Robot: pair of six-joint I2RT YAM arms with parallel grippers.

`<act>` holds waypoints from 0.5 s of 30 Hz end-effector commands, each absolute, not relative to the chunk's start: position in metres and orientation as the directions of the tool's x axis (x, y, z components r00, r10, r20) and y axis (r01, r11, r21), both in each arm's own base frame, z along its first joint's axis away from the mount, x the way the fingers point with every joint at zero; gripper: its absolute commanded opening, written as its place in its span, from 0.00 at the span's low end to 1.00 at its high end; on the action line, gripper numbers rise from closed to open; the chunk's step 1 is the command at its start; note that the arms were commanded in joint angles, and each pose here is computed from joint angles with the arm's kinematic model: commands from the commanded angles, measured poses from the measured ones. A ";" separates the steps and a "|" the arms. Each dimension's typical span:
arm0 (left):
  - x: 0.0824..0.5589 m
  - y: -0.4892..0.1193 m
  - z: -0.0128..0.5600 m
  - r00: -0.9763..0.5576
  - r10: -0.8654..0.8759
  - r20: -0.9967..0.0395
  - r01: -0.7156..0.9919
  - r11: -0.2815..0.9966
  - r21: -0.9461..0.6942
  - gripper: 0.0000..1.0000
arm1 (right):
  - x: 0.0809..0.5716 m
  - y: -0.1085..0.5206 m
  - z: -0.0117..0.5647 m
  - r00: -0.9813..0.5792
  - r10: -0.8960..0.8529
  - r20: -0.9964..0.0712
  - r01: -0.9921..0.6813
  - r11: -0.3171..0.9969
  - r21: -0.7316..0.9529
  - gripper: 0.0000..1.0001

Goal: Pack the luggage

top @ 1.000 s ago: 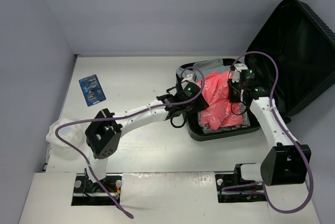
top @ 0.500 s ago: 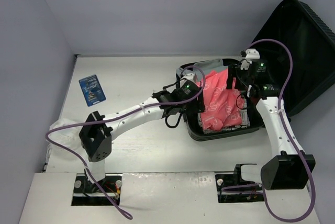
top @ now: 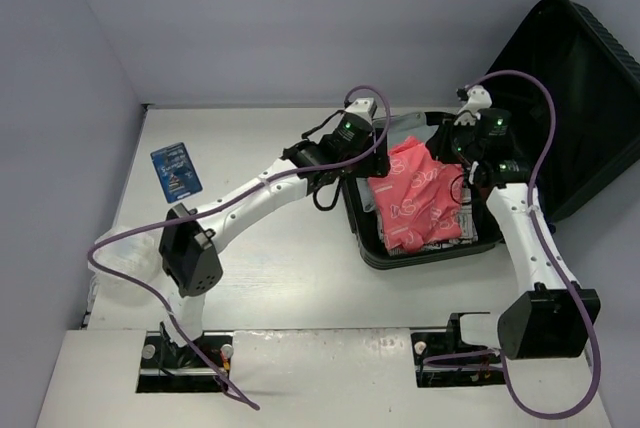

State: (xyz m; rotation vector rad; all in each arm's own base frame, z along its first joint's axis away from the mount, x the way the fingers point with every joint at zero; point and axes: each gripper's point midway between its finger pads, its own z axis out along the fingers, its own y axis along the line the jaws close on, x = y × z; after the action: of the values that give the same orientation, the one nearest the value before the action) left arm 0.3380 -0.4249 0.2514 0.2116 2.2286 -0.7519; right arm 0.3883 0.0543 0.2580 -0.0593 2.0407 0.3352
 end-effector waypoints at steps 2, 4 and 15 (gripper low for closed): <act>0.357 -0.446 0.261 -0.635 -0.040 -0.771 0.460 0.782 -0.420 0.57 | 0.403 0.061 0.214 -0.498 0.166 -0.851 -0.162 0.947 0.279 0.19; 0.362 -0.452 0.242 -0.655 -0.018 -0.755 0.462 0.781 -0.420 0.56 | 0.404 0.060 0.184 -0.543 0.177 -0.821 -0.131 0.948 0.291 0.19; 0.399 -0.402 0.196 -0.731 -0.084 -0.677 0.291 0.859 -0.421 0.51 | 0.413 0.062 0.157 -0.581 0.189 -0.792 -0.107 0.947 0.304 0.28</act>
State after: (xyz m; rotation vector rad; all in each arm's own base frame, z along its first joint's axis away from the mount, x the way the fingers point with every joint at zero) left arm 0.3833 -0.4294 0.1695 0.2222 2.3379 -0.6915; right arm 0.4003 0.0654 0.1449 0.0634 2.2058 0.4347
